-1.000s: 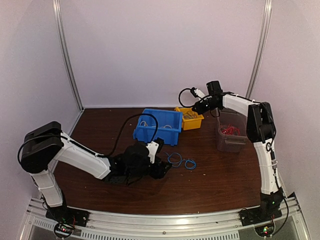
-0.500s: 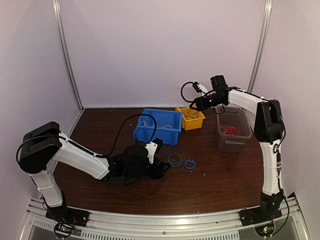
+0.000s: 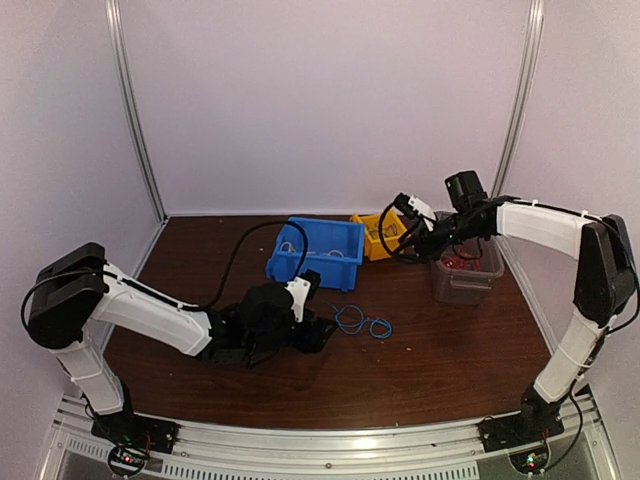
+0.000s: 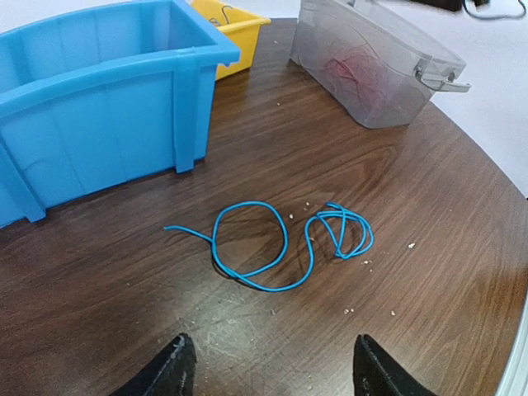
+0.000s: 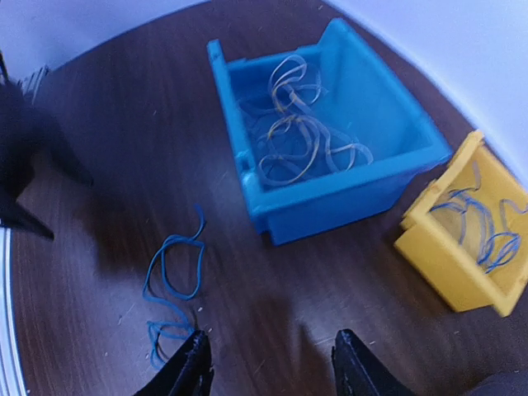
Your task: Untangle the cables
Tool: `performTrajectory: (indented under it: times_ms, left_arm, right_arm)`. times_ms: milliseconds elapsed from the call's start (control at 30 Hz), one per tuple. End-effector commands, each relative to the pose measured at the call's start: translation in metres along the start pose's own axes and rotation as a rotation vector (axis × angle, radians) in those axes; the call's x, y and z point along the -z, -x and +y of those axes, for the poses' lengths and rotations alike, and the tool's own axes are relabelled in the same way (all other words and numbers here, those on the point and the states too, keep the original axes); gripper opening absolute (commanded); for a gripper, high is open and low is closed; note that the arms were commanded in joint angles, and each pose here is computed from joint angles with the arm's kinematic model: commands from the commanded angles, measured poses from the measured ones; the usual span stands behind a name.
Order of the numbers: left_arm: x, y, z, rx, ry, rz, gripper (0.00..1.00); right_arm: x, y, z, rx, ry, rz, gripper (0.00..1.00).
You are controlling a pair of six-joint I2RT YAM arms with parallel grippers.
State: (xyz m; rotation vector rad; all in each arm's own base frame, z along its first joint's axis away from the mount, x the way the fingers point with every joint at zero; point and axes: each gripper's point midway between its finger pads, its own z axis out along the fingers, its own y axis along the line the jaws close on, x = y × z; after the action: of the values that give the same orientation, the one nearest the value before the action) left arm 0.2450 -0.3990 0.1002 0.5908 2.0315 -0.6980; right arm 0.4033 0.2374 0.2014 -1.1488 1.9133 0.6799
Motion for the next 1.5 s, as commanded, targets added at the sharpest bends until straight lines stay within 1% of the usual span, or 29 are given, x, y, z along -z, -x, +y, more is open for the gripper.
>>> performTrajectory:
  times_ms: [0,133,233,333,533,667,867,1000,1133,1233,1367,1467]
  left_arm:
    - [0.007,0.017,0.006,0.025,0.062,-0.042,0.67]
    - [0.014,0.015,0.013,0.067,0.074,-0.062,0.67]
    - [0.015,0.012,0.015,0.09,0.079,-0.064,0.67]
    - [0.016,0.009,0.018,0.106,0.086,-0.056,0.67]
    - [0.015,0.001,0.026,0.125,0.122,-0.037,0.67]
    - [0.015,-0.001,0.029,0.133,0.136,-0.034,0.67]
    - [0.013,-0.001,0.028,0.133,0.131,-0.034,0.67]
    - [0.013,-0.002,0.028,0.134,0.128,-0.032,0.67]
    - [0.014,-0.004,0.029,0.136,0.131,-0.031,0.67]
    - [0.013,-0.006,0.029,0.135,0.134,-0.029,0.67]
    - [0.009,-0.008,0.034,0.154,0.142,-0.012,0.68]
    - [0.006,-0.011,0.039,0.184,0.141,0.001,0.67]
  right_arm:
    - [-0.019,-0.068,0.052,0.149,0.159,0.162,0.53]
    - [-0.036,-0.1,0.068,0.187,0.196,0.276,0.55]
    - [-0.052,-0.117,0.076,0.2,0.227,0.338,0.5]
    - [-0.066,-0.13,0.083,0.196,0.259,0.378,0.47]
    - [-0.081,-0.143,0.089,0.2,0.286,0.422,0.45]
    - [-0.085,-0.143,0.091,0.201,0.282,0.425,0.39]
    - [-0.091,-0.141,0.085,0.183,0.246,0.412,0.34]
    - [-0.094,-0.141,0.083,0.177,0.247,0.412,0.27]
    - [-0.096,-0.14,0.085,0.174,0.256,0.404,0.24]
    - [-0.095,-0.139,0.085,0.173,0.261,0.396,0.24]
    - [-0.096,-0.137,0.088,0.177,0.271,0.388,0.26]
    - [-0.098,-0.138,0.089,0.18,0.275,0.39,0.25]
